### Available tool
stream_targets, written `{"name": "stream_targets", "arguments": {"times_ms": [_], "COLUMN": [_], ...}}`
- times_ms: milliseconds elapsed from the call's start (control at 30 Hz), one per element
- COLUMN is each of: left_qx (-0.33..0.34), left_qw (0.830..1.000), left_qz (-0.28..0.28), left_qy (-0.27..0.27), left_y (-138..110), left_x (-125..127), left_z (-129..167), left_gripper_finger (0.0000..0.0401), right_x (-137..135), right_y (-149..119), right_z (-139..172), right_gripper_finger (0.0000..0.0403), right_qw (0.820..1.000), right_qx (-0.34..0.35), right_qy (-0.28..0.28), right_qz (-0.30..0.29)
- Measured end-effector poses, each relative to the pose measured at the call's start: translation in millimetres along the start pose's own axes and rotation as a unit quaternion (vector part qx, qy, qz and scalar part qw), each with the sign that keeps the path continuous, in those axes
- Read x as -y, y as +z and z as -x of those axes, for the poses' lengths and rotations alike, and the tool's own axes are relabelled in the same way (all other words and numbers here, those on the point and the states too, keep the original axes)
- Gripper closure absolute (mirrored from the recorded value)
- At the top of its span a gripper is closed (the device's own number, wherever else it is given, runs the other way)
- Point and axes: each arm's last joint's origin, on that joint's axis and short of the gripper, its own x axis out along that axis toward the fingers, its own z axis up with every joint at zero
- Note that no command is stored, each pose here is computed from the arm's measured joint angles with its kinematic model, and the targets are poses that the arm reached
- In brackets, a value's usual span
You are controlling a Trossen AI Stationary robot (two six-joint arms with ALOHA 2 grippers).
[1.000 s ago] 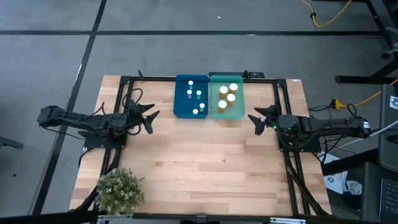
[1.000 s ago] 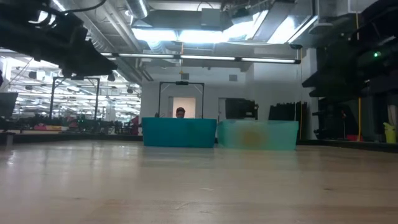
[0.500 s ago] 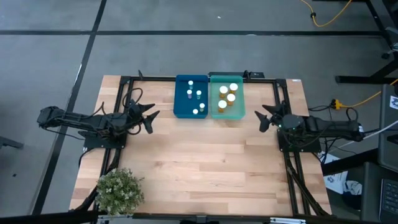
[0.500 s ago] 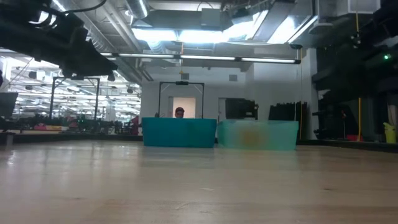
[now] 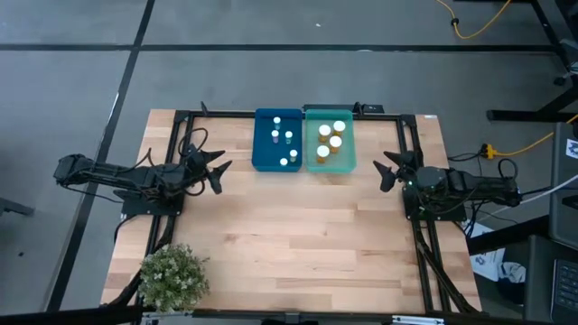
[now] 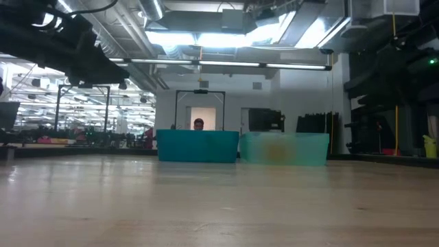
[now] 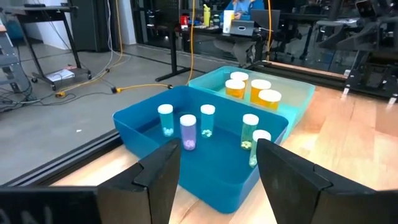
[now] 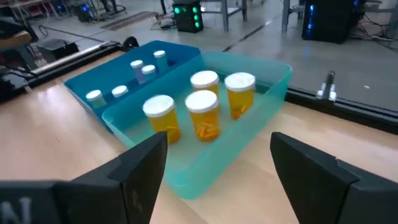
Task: Pick and place medicine bottles into bin by pill shape (circle, oval)
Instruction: Return to Home Position
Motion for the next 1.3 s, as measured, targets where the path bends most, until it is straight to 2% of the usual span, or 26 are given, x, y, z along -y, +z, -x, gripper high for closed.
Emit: {"name": "stream_targets", "arguments": {"times_ms": [67, 200, 333, 567, 733, 1300], "left_qx": [-0.001, -0.001, -0.001, -0.007, -0.006, -0.005], "left_qw": [1.000, 1.000, 1.000, 1.000, 0.999, 0.999], "left_qz": [-0.001, -0.005, -0.005, -0.025, -0.049, -0.049], "left_qy": [0.000, 0.002, 0.003, 0.004, 0.008, 0.010], "left_y": [-0.3, -0.3, -0.3, -1.9, -1.6, -1.5], "left_x": [0.0, -0.2, -0.2, -0.4, -0.6, -0.8], "left_z": [0.0, 0.0, 0.0, -0.1, -0.1, -0.1], "left_gripper_finger": [0.0199, 0.0199, 0.0199, 0.0199, 0.0199, 0.0199], "right_x": [-2.2, -10.3, -14.9, -14.9, -15.0, -15.4], "right_y": [-0.3, 0.8, -1.9, -1.9, -1.7, -2.0], "right_z": [-1.9, -4.7, -7.7, -7.8, -7.7, -7.6], "right_gripper_finger": [0.0116, 0.0116, 0.0116, 0.0116, 0.0116, 0.0116], "right_qw": [1.000, 0.995, 0.988, 0.985, 0.986, 0.984], "right_qx": [0.011, 0.027, 0.040, 0.044, 0.044, 0.043], "right_qy": [0.009, 0.085, 0.126, 0.124, 0.125, 0.132], "right_qz": [0.007, 0.050, 0.074, 0.109, 0.102, 0.112]}}
